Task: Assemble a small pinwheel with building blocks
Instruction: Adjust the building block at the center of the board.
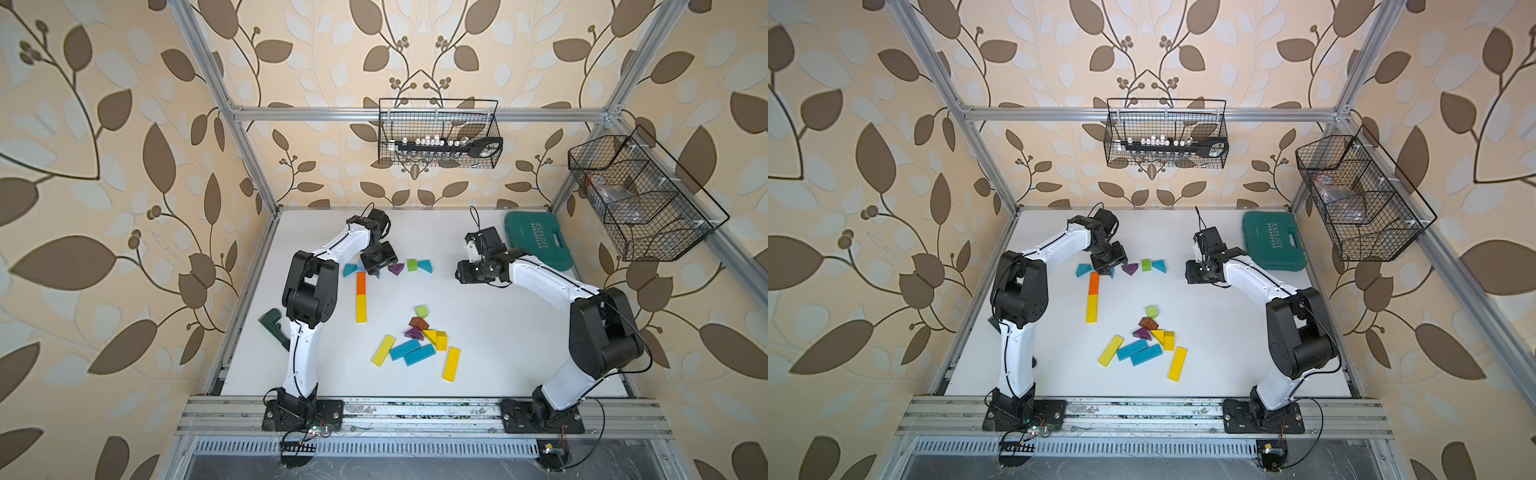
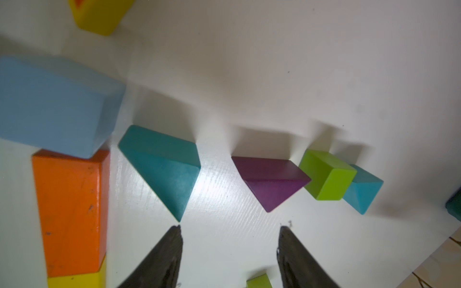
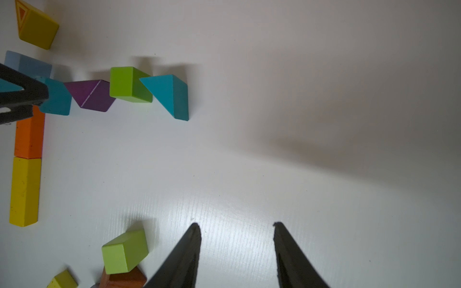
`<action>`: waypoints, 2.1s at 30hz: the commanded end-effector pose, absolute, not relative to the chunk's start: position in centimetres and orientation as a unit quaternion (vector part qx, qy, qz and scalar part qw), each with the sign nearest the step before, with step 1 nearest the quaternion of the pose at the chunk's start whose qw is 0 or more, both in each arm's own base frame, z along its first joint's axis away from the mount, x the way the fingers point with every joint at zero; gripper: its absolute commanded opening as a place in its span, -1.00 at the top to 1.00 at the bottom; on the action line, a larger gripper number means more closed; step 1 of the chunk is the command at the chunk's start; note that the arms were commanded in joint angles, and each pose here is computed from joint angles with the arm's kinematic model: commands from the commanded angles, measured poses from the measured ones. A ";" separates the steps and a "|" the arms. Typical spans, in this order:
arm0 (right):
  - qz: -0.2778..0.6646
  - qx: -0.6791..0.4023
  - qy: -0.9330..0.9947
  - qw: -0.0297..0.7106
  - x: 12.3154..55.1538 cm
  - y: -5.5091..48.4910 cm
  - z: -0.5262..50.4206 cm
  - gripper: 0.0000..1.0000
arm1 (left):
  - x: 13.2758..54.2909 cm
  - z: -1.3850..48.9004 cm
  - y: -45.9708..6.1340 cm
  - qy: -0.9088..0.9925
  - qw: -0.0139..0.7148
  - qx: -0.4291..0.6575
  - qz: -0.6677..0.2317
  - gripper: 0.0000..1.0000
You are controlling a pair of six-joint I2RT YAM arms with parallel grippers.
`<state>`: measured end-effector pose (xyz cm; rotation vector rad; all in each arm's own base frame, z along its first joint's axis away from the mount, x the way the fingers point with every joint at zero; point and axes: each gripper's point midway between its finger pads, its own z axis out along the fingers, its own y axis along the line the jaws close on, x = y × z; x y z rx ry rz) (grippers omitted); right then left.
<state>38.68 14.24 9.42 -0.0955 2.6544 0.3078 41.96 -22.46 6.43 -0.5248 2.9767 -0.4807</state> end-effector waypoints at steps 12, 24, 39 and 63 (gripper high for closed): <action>0.137 -0.039 0.962 0.232 38.7 14.5 9.0 0.00 | 43.6 6.1 -25.2 0.970 0.036 -0.142 -0.192 0.05; 0.140 -0.037 0.963 0.229 38.7 14.4 8.6 0.00 | 44.0 5.5 -26.5 0.968 0.031 -0.131 -0.211 0.11; 0.147 -0.037 0.963 0.225 38.8 14.5 8.3 0.00 | 44.0 5.3 -27.9 0.964 0.024 -0.119 -0.237 0.18; 0.166 -0.107 0.953 0.229 33.6 19.2 10.3 -0.02 | 39.9 13.9 -23.1 0.971 0.100 -0.113 -0.187 -0.53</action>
